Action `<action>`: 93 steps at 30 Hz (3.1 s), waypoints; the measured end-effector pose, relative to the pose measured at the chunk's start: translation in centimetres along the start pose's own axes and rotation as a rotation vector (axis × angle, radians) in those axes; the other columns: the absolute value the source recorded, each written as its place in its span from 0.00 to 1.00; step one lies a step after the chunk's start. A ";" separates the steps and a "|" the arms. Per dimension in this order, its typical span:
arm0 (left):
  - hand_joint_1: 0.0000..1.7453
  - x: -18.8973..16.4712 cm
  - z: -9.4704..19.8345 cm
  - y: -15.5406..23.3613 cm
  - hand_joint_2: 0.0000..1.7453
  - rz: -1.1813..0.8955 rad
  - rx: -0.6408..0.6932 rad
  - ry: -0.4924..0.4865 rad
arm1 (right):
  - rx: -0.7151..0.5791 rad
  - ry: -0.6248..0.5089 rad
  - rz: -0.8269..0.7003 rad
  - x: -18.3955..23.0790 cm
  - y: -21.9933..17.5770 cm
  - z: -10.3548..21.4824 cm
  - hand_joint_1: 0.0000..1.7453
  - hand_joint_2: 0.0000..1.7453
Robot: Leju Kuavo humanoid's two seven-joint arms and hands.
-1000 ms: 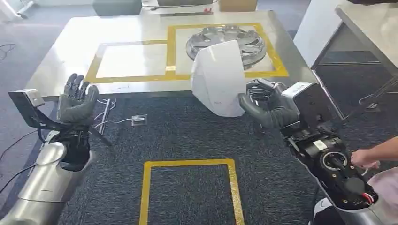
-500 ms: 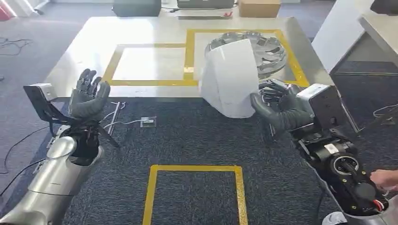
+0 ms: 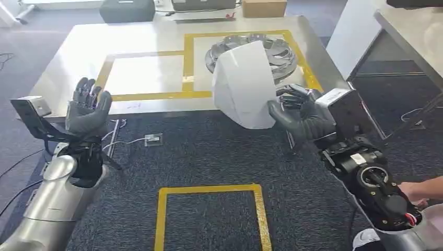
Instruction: Take the parts from the cabinet and place them on the table.
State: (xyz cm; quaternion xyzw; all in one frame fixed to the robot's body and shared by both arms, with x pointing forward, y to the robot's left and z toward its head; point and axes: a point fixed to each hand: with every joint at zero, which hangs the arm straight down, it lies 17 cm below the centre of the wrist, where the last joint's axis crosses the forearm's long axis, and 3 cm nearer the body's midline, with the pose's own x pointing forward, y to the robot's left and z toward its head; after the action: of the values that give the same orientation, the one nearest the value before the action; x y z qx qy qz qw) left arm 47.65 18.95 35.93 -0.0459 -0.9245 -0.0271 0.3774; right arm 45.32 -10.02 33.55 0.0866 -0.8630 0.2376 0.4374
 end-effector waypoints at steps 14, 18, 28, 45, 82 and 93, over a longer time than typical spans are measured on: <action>0.00 0.2 0.0 -0.7 1.00 0.010 -0.007 -0.009 | 0.023 -0.011 0.022 0.1 0.1 -1.7 1.00 1.00; 0.00 0.3 -0.1 -0.7 1.00 0.010 -0.008 -0.012 | 0.025 -0.015 0.022 0.2 0.2 -2.1 1.00 1.00; 0.00 0.2 0.1 -0.8 1.00 0.007 -0.013 -0.008 | 0.029 -0.006 0.010 -0.1 0.8 -2.5 1.00 1.00; 0.00 0.4 -0.1 -1.0 1.00 0.003 -0.030 -0.013 | 0.031 0.018 0.006 -1.2 1.1 -2.4 1.00 1.00; 0.00 0.1 0.2 -1.1 1.00 0.008 -0.034 -0.001 | 0.028 0.025 0.011 -1.7 1.1 -3.1 1.00 1.00; 0.00 0.1 0.1 -1.0 1.00 0.006 -0.028 -0.001 | 0.030 0.021 0.003 -1.7 1.5 -3.7 1.00 1.00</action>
State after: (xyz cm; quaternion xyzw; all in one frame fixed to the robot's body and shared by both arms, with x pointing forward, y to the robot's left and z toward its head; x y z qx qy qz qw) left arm 47.44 18.01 35.90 -0.0542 -0.9240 -0.0387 0.3765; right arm 48.47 -7.04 33.55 0.0894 -0.8548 0.2521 0.4448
